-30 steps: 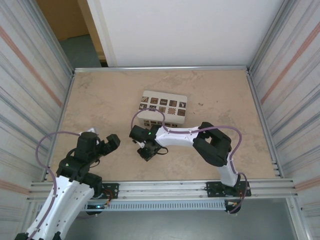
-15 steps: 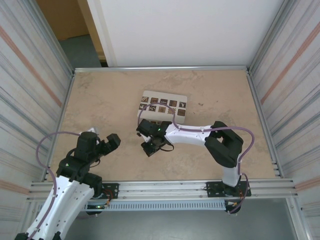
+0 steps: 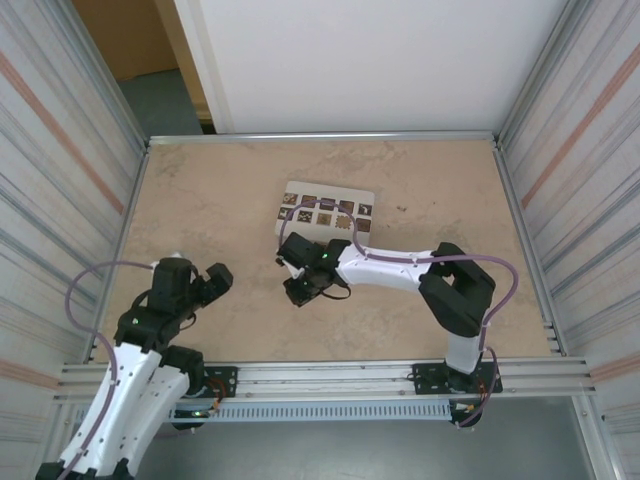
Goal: Unlock the padlock with the key
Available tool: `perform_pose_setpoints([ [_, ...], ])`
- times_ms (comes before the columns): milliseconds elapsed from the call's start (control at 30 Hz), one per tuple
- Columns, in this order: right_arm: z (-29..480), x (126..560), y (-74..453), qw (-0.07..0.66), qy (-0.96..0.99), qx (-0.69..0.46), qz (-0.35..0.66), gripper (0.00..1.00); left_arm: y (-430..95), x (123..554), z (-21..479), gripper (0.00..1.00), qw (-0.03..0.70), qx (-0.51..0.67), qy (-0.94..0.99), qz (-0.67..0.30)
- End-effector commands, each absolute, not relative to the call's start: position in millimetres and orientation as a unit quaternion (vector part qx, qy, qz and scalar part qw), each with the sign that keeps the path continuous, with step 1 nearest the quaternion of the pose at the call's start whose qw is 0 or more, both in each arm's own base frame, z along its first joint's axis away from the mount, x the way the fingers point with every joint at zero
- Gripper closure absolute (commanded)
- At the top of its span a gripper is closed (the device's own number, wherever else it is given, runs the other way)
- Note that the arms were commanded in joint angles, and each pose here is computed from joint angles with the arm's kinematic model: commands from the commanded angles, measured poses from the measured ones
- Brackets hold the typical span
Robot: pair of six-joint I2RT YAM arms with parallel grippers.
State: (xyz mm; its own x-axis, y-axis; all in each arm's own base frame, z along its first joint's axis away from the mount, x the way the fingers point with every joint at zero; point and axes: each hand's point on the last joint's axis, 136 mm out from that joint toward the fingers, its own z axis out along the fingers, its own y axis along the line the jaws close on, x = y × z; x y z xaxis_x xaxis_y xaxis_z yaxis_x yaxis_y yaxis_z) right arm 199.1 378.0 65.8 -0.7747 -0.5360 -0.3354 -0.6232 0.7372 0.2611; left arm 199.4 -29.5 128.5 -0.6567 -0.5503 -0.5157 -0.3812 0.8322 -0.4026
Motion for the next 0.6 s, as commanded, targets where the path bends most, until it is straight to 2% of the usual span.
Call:
perform_pose_setpoints([
  [0,88.2,206.1,369.0,0.144,0.925,-0.296,0.192,0.85,-17.7,209.0,127.8,0.01,0.305,-0.282,0.9,-0.133],
  [133,92.5,210.2,358.1,0.154,0.927,-0.286,0.187,0.84,-10.2,221.9,112.2,0.05,0.261,-0.354,0.879,-0.185],
  [267,94.7,213.1,349.2,0.163,0.929,-0.279,0.18,0.83,4.1,225.6,103.7,0.07,0.224,-0.4,0.876,-0.152],
  [433,94.8,216.0,343.0,0.17,0.93,-0.273,0.179,0.83,13.0,235.7,101.3,0.29,0.193,-0.417,0.88,-0.122],
  [567,95.1,218.9,339.2,0.174,0.93,-0.269,0.181,0.83,10.5,247.9,97.2,0.4,0.173,-0.41,0.886,-0.126],
])
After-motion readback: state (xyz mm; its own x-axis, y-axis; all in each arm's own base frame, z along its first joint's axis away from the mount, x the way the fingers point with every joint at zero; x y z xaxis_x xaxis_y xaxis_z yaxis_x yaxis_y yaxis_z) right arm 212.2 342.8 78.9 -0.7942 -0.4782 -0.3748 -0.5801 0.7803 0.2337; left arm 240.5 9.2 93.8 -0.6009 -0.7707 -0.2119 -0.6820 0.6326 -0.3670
